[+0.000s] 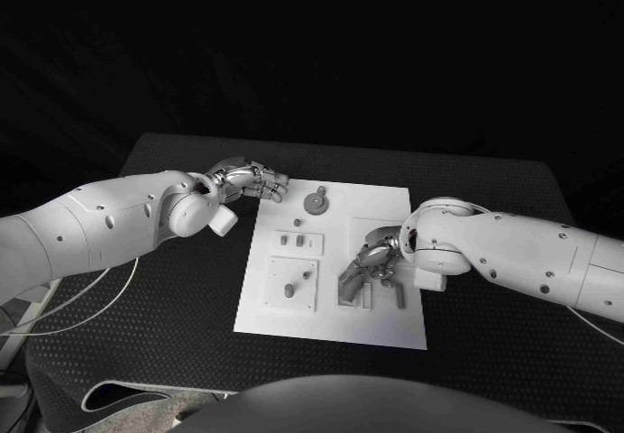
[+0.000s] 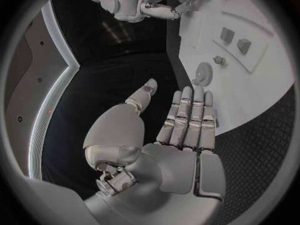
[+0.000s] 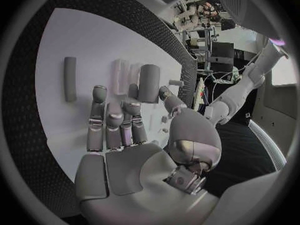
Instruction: Assemble the parts on the task board
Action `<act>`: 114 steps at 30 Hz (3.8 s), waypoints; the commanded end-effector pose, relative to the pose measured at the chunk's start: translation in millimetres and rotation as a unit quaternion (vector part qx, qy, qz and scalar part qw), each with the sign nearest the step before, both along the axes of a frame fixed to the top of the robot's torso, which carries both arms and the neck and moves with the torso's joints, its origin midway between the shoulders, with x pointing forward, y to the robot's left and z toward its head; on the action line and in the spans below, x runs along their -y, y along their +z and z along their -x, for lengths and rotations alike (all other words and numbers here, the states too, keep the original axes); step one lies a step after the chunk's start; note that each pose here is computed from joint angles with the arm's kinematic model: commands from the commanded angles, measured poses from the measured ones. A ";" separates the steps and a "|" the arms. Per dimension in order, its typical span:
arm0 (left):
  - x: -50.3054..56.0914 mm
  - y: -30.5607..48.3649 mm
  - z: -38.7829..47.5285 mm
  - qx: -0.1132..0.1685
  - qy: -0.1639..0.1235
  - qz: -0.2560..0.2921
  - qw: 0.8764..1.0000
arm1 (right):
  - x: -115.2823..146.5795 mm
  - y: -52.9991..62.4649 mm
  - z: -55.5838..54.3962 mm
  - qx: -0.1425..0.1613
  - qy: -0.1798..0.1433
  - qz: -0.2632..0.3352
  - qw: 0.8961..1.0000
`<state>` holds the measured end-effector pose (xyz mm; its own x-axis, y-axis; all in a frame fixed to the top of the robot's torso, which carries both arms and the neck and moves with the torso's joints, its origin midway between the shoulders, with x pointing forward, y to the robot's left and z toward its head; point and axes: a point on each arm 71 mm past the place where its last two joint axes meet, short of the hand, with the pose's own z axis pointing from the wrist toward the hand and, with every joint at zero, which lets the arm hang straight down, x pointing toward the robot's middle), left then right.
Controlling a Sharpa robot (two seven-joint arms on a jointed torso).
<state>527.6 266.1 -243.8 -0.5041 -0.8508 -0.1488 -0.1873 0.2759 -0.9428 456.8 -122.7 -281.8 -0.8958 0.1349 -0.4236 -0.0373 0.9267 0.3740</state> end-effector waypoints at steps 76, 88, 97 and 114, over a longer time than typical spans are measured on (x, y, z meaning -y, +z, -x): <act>3.8 -0.3 0.8 -0.004 -0.017 -0.002 1.000 | -28.3 2.7 9.0 0.170 0.073 0.004 0.983; 3.1 -0.3 0.5 -0.004 -0.017 -0.002 1.000 | -18.3 16.8 4.0 0.248 0.035 -0.088 0.964; 1.8 -0.3 0.7 -0.004 -0.016 -0.002 1.000 | -5.0 33.1 13.0 0.306 0.051 -0.146 0.939; 1.6 -0.6 0.6 0.000 -0.016 -0.003 1.000 | -5.2 39.1 28.2 0.354 0.207 -0.154 0.899</act>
<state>527.2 267.2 -245.5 -0.5173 -0.8415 -0.1555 -0.1926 0.2915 -0.9370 436.6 -124.7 -243.2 -0.4574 0.1645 -0.8739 -0.5678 0.7023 0.4294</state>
